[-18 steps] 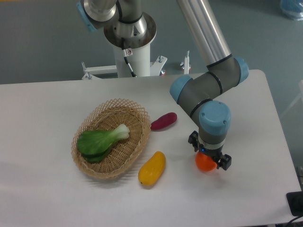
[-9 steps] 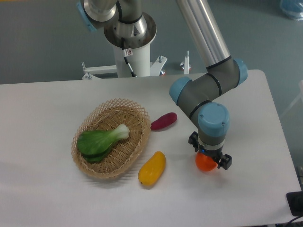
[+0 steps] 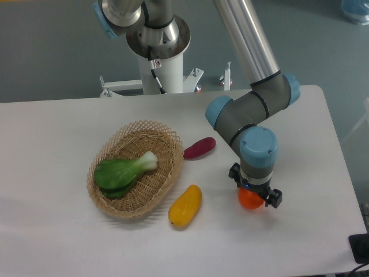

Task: Pick up the orange from the table
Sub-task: 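Close the gripper fingers on the orange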

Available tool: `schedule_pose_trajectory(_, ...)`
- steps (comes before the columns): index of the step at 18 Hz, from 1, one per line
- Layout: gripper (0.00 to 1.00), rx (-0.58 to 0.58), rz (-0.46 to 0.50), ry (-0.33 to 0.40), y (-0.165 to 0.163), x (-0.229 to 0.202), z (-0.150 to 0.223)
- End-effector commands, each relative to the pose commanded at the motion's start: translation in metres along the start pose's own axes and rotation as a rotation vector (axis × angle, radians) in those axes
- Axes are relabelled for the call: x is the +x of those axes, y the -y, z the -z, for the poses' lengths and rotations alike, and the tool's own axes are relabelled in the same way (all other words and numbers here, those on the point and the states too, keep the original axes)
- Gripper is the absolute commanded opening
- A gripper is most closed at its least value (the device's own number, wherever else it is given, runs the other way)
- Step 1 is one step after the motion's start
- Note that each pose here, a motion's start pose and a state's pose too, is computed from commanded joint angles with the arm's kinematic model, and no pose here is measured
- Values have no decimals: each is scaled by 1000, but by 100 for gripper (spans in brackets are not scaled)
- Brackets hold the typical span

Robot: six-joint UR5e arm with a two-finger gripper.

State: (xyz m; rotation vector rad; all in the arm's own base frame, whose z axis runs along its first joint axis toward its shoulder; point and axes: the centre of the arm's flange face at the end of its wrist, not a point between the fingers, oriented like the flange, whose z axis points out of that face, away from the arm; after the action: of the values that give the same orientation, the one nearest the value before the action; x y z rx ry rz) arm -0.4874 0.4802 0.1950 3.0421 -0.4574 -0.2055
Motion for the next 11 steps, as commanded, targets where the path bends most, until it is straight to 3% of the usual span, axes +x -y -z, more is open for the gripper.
schedule_pose_trajectory(3, 77, 0, 0, 0, 0, 0, 1)
schedule_pose_trajectory(11, 70, 3, -10, 4, 0, -1, 4)
